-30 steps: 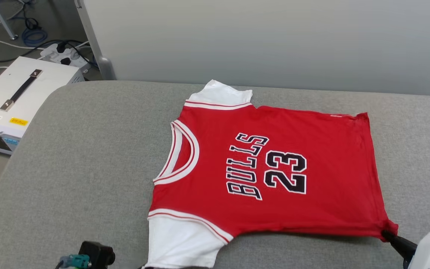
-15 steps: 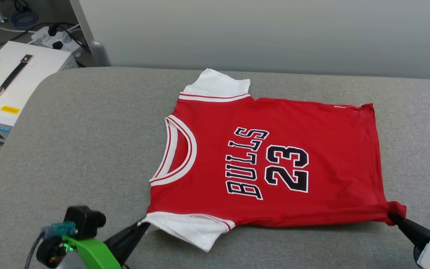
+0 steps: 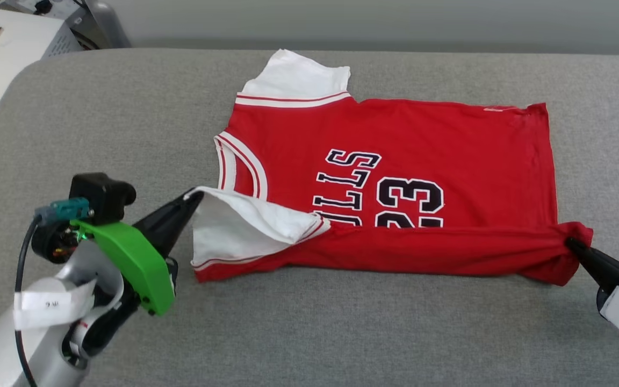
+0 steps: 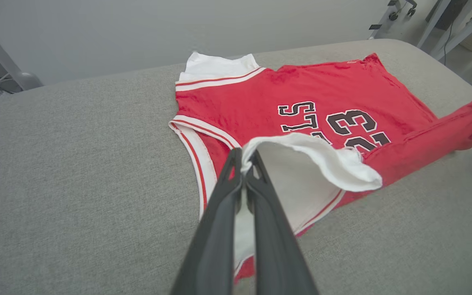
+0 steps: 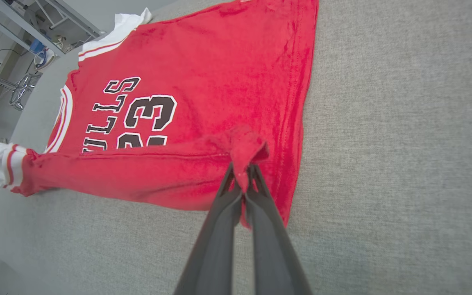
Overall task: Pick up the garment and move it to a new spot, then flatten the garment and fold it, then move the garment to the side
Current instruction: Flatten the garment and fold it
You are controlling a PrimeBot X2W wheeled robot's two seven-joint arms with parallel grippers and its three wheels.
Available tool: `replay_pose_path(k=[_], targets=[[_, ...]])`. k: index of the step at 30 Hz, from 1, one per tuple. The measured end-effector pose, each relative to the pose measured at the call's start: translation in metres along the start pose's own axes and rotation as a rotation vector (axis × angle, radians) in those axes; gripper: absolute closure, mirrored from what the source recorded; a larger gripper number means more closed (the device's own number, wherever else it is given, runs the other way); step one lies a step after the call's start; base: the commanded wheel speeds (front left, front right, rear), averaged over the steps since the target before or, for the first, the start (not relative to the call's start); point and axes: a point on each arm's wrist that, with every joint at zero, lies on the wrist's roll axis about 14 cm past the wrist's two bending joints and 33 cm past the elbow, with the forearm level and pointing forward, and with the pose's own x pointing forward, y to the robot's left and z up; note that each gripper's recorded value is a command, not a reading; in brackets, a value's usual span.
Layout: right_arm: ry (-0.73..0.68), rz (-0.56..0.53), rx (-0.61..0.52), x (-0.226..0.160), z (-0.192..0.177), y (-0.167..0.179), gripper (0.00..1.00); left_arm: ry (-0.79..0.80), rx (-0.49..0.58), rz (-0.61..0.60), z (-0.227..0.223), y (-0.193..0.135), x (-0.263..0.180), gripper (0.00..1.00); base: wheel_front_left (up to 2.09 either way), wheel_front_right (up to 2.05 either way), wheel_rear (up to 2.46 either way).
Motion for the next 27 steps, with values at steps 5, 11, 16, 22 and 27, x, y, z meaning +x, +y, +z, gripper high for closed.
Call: replay_pose_path(k=[5,11,16,22,27], targets=[[0.025,-0.02,0.0,0.017,0.0,-0.008,1.0,0.052,0.018,0.019,-0.005,0.022,0.029,1.0,0.0,0.0,0.0],[0.072,-0.043,0.02,0.032,-0.009,-0.017,1.0,0.159,0.017,0.039,-0.032,0.04,0.054,1.0,0.0,0.0,0.0],[0.109,-0.065,0.015,0.042,-0.017,-0.025,1.0,0.23,0.01,0.05,-0.055,0.048,0.068,1.0,0.0,0.0,0.0],[0.143,-0.101,0.019,0.047,-0.024,-0.036,0.88,0.342,-0.01,0.085,-0.087,0.058,0.072,0.0,0.0,0.0,0.0],[0.124,-0.108,0.003,0.046,-0.021,-0.035,0.0,0.284,-0.036,0.117,-0.084,0.058,0.074,0.0,0.0,0.0,0.0]])
